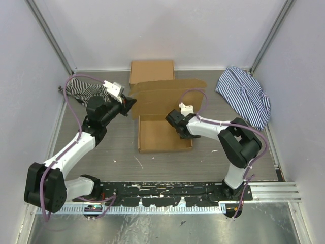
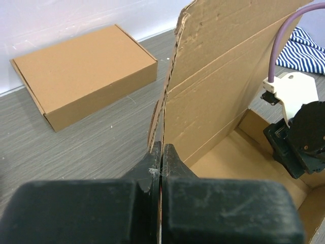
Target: Fold the paper box
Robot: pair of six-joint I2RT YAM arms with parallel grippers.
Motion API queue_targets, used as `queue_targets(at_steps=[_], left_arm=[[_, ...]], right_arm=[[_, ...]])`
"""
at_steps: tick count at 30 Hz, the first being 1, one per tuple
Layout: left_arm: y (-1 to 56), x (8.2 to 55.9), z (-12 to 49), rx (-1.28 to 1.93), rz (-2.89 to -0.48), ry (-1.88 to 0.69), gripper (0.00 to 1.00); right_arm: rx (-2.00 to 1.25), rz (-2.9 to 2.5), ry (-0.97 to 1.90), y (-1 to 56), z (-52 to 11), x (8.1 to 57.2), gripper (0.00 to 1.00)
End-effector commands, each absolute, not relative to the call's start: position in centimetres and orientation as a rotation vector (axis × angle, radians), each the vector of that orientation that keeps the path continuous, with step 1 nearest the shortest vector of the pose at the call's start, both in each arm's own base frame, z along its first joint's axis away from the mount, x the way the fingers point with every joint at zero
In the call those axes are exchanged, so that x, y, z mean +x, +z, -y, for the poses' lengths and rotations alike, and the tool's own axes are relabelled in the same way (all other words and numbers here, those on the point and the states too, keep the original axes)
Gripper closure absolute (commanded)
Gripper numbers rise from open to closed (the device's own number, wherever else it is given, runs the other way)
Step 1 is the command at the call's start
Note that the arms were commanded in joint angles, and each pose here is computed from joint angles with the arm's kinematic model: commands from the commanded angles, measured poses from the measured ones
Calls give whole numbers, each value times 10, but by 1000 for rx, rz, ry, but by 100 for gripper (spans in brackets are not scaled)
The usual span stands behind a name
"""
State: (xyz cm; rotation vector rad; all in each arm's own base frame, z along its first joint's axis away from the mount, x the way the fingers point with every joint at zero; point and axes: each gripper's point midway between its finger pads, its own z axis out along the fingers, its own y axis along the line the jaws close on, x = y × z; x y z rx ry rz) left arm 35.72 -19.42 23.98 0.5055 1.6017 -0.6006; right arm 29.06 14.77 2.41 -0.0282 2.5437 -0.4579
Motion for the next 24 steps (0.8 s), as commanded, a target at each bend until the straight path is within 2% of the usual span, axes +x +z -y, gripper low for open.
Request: queue_targets(at_steps=[1,8,12,17,21,24], left_arm=[[258,353,200,531,-1556,-610,100],[256,353,199,541,-1567,-599,100],[256,353,198,546,-1571,-587,100],[256,353,196,543,-1569,-577,100],[260,355,195,540,-1554,-563,100],[264,356,194,537,-1548,-558,100]], right_arm=[[63,-2512,-325,38,-161,295,38],[92,-2360,-187,120,-161,303,36],[-20,-2220,-24,195,-169,308,36],[-15,-2023,19,291,-125,325,30],[-115,-2000,170,318,-102,352,27],[-169,-1991,169,328,-101,367,26]])
